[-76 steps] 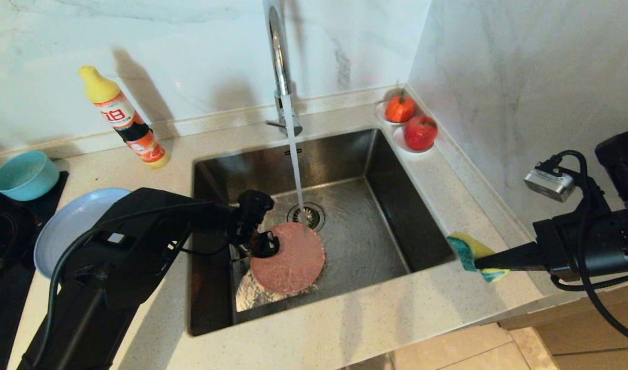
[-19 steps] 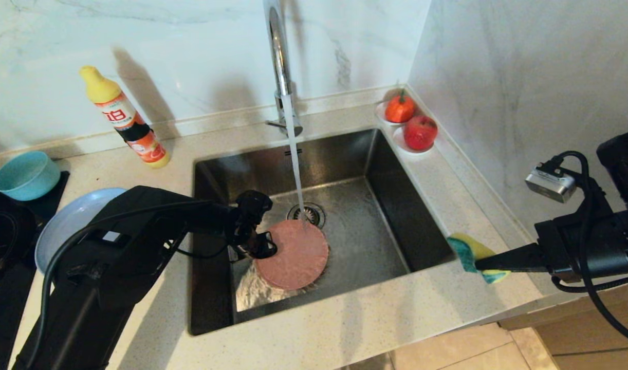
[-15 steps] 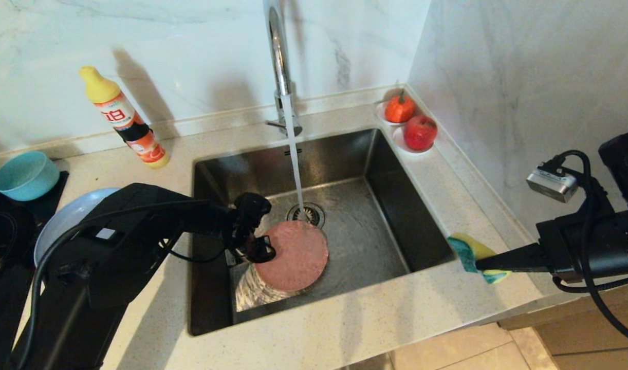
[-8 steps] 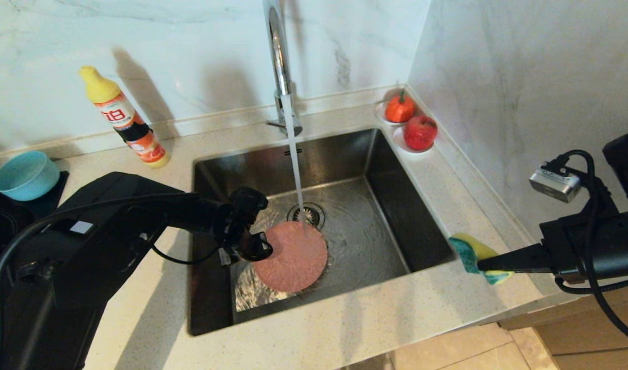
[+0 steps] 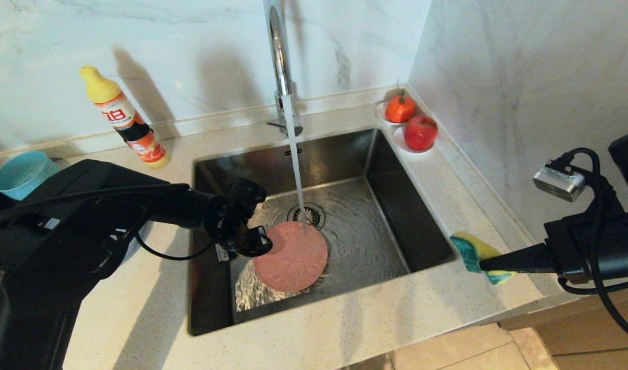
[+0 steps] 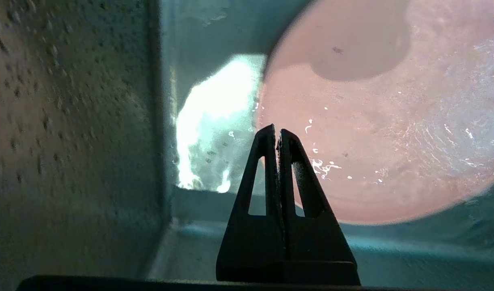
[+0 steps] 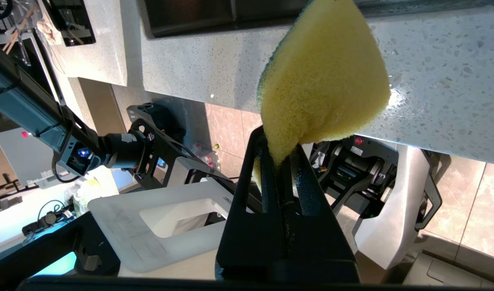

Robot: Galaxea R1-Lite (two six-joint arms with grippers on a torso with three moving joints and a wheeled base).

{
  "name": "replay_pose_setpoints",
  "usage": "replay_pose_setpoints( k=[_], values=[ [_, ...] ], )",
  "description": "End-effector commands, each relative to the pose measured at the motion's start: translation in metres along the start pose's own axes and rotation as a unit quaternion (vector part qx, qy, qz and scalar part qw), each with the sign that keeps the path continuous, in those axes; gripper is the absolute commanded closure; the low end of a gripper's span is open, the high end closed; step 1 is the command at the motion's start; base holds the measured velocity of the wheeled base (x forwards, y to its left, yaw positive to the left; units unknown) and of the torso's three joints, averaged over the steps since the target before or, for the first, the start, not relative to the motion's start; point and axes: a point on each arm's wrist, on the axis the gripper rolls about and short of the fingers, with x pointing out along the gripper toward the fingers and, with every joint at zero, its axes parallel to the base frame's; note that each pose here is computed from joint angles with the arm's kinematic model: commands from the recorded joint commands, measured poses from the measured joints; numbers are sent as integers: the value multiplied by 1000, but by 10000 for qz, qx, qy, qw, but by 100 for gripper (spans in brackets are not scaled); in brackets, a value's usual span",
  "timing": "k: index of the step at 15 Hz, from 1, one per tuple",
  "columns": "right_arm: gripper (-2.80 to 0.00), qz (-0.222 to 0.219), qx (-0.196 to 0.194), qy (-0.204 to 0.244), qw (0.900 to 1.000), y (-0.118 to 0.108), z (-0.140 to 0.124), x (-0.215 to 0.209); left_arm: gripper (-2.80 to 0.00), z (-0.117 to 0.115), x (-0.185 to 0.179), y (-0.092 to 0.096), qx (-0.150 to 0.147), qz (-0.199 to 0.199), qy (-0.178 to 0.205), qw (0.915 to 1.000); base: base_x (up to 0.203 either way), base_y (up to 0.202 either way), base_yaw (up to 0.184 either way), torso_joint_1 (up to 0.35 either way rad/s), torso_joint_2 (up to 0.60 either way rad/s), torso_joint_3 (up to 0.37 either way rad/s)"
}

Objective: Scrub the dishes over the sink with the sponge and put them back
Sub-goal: Rinse the plate

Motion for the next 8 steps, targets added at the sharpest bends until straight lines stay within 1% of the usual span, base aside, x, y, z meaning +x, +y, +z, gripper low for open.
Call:
replay_pose_setpoints(
  k=[1, 5, 8],
  values=[
    [0, 10, 9, 4, 10000, 1, -1, -1, 0, 0, -10, -2, -8, -55, -46, 10000, 0, 0, 0, 0, 0, 0],
    [0, 9, 17, -3, 10000, 0, -1, -1, 0, -6, -17, -7, -47, -98, -22, 9999, 0, 0, 0, 0, 0, 0],
    [0, -16, 55, 21, 10000, -2, -3, 0, 0, -6, -32, -9, -23, -198, -89, 9998, 0, 0, 0, 0, 0, 0]
  ],
)
